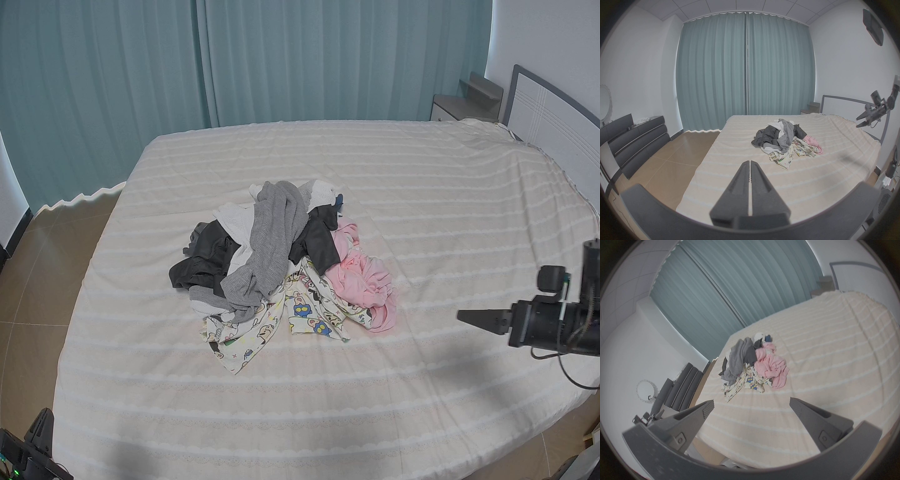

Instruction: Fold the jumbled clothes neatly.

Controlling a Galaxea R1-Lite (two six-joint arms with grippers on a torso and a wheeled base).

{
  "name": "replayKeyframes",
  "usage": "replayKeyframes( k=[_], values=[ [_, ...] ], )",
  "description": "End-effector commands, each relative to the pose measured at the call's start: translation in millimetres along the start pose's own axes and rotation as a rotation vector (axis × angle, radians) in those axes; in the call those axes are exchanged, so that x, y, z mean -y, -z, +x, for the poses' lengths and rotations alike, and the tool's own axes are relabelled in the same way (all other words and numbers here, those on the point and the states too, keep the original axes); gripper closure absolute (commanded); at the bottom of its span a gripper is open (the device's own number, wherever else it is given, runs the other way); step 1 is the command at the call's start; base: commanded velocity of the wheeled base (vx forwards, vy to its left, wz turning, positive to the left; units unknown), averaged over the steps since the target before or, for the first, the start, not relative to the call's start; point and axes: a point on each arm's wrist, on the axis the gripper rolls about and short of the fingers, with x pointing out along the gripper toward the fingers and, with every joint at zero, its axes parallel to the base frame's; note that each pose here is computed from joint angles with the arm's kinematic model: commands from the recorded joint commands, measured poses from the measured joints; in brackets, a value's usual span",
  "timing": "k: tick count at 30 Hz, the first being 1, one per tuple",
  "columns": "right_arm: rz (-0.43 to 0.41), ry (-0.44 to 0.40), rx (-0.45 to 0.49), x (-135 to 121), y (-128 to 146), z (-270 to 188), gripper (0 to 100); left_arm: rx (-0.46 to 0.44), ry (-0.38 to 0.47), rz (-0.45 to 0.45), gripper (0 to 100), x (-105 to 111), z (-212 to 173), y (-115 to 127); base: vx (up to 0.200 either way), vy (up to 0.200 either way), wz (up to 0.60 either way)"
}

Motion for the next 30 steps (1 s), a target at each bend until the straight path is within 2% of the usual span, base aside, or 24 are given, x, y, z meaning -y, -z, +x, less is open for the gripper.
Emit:
replayKeyframes(
  k=[1,9,18,30],
  values=[
    [0.124,0.037,-0.255,-9.0,69.1,203.8,0,-0.017,-0.001,-0.002,100,-0.1,1.3,4.4,0.0,0.0,0.0],
    [0.123,0.064,-0.259,-15.9,51.4,237.3,0,-0.017,-0.001,-0.004,100,-0.1,1.3,4.4,0.0,0.0,0.0],
    [0.119,0.086,-0.251,-11.9,58.2,267.3,0,-0.017,-0.001,-0.004,100,-0.1,1.3,4.4,0.0,0.0,0.0],
    [0.124,0.083,-0.222,-8.6,54.7,279.8,0,-0.017,-0.002,-0.004,100,-0.1,1.3,4.4,0.0,0.0,0.0]
  ],
)
